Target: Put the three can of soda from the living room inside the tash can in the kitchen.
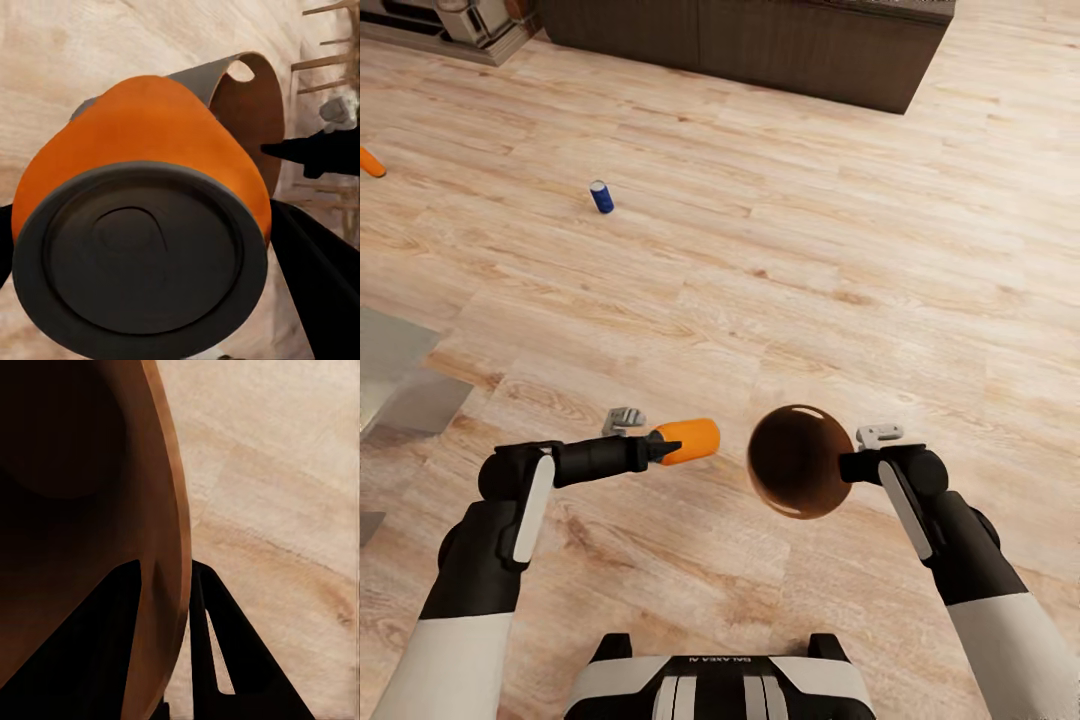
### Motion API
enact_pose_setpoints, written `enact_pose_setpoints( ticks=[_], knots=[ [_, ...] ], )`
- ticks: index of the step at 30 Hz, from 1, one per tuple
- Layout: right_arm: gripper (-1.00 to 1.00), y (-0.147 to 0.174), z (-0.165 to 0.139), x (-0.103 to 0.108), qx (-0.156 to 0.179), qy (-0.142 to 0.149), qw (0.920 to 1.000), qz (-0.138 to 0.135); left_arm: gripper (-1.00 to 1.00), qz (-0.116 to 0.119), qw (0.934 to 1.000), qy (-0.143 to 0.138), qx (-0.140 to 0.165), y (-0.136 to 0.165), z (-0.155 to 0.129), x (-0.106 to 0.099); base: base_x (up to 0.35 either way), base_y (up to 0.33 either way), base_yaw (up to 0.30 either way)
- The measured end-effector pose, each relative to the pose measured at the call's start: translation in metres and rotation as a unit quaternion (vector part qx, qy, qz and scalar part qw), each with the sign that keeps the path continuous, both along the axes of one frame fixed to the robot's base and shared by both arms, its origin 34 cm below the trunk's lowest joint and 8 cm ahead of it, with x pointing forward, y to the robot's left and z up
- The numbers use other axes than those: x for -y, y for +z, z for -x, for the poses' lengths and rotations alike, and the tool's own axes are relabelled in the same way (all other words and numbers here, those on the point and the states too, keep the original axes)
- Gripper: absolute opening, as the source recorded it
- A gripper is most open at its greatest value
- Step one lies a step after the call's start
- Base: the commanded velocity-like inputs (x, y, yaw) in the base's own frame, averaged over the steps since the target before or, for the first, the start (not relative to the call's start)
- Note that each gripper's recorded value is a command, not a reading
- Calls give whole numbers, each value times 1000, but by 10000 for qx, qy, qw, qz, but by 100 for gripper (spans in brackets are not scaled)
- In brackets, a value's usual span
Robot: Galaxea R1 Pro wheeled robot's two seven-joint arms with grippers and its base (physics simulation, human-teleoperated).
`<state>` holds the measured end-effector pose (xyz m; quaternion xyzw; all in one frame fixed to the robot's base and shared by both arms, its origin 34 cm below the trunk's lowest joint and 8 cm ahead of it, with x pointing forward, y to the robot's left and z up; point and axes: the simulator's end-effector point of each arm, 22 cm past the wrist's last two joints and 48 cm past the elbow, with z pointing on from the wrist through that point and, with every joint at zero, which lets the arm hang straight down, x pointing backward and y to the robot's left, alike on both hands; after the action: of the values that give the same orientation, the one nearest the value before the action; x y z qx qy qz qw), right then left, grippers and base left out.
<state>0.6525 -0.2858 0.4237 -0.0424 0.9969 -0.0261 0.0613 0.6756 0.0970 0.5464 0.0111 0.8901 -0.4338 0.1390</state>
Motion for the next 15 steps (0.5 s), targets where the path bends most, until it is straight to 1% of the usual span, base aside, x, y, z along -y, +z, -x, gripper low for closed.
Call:
enact_pose_setpoints(
  ticks=[1, 2, 3, 4, 5, 7, 9, 11, 12, 15],
  knots=[
    [-100, 2, -1, 1, 14, 15, 10000, 28, -100, 91, 9999, -38, 22, 6, 0, 3, 0, 0, 0],
    [-100, 1, 2, 1, -44, 14, 10000, 31, -100, 341, 9994, -95, 70, 18, 1, 10, 0, 0, 0],
    [-100, 1, 4, 1, -83, 5, 10000, 18, -100, 367, 9992, -120, 76, 21, 1, 10, 0, 0, 0],
    [-100, 3, 4, 0, -79, 4, 10000, 3, -100, 530, 9985, -134, 100, 30, 1, 14, 0, 0, 0],
    [-100, 5, 4, -1, -86, 0, 10000, -14, -100, 596, 9981, -142, 109, 34, 1, 16, 0, 0, 0],
    [-100, 3, 5, -3, -108, 4, 9999, -24, -100, 853, 9961, -148, 145, 45, 0, 22, 0, 0, 0],
    [-100, 3, 6, -4, -113, 13, 9999, -21, -100, 971, 9950, -157, 160, 49, 0, 25, 0, 0, 0],
    [-100, 3, 6, -7, -114, 18, 9999, -39, -100, 1035, 9944, -161, 168, 52, -1, 27, 0, 0, 0],
    [-100, 2, 6, -10, -115, 71, 9999, -29, -100, 1079, 9939, -162, 174, 54, -1, 29, 0, 0, 0],
    [-100, 2, 6, -20, -125, 165, 9997, -102, -100, 1118, 9935, -155, 170, 55, -1, 31, 0, 0, 0]
  ],
)
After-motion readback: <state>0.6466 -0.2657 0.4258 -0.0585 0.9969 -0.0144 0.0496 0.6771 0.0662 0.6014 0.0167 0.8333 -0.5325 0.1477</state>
